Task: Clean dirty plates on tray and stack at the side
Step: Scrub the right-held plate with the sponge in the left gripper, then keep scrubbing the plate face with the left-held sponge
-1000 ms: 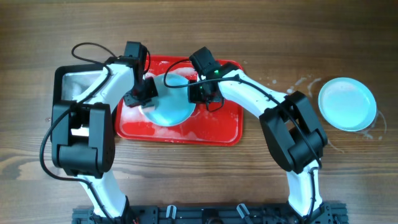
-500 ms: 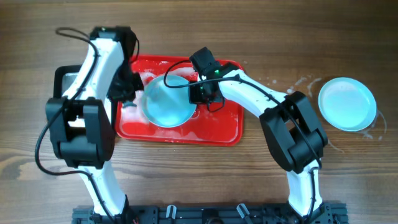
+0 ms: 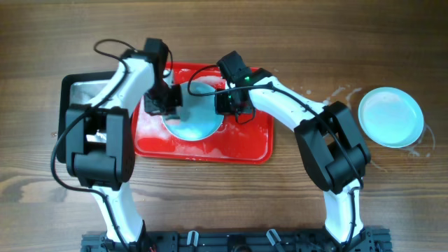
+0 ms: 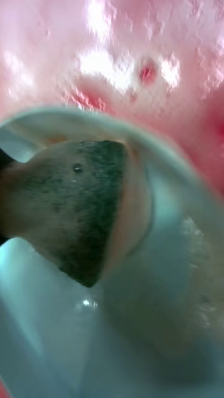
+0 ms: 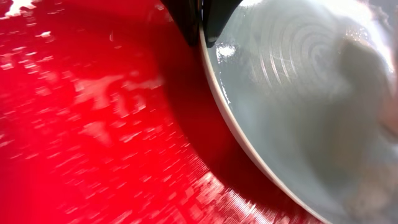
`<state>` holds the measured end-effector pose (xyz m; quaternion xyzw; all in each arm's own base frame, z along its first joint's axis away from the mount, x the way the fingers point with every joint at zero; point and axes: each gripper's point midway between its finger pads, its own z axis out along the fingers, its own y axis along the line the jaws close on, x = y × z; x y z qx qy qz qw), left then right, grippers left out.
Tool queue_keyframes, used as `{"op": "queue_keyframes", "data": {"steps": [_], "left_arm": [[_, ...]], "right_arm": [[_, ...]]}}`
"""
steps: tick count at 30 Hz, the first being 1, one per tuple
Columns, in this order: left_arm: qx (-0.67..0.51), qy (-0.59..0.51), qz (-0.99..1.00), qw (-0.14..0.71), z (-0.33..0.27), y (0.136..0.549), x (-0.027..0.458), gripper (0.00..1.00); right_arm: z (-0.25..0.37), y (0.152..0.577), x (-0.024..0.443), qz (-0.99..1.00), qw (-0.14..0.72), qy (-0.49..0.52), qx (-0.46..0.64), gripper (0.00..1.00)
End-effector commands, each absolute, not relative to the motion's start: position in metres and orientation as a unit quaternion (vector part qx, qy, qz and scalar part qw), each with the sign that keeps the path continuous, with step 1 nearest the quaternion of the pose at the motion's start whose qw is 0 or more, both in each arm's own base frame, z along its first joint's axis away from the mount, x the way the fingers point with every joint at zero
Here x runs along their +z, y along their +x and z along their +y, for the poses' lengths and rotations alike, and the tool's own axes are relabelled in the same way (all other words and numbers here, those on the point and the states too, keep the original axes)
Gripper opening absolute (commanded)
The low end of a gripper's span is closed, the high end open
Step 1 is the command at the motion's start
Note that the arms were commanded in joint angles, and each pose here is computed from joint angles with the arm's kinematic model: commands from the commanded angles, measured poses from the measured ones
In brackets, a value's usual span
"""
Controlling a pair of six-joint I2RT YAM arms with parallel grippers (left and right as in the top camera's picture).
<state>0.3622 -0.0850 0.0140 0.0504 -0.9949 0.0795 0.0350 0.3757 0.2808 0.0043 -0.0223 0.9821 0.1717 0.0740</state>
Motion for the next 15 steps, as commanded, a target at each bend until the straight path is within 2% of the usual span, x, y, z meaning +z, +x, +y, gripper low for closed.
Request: {"op": "queue_keyframes", "data": {"steps": [1, 7, 10, 15], "left_arm": [[0.107, 0.018, -0.993, 0.042, -0.107, 0.348, -0.006, 0.04], [0.058, 0.021, -0.997, 0.05, -0.088, 0.329, -0.033, 0.04], [-0.042, 0.039, -0.998, 0.036, -0.053, 0.329, -0.037, 0.04], [-0.222, 0.16, -0.961, -0.048, 0.009, 0.348, -0.02, 0.04]], "right_arm": [[0.264, 0.377, -0.014, 0.988, 0.068, -0.009, 0.139, 0.04], [0.264, 0.377, -0.014, 0.988, 0.068, -0.009, 0.139, 0.04], [0.264, 0.377, -0.014, 0.988, 0.068, -0.009, 0.139, 0.04], [0.265, 0.376, -0.014, 0.987, 0.065, -0.01, 0.143, 0.05]]}}
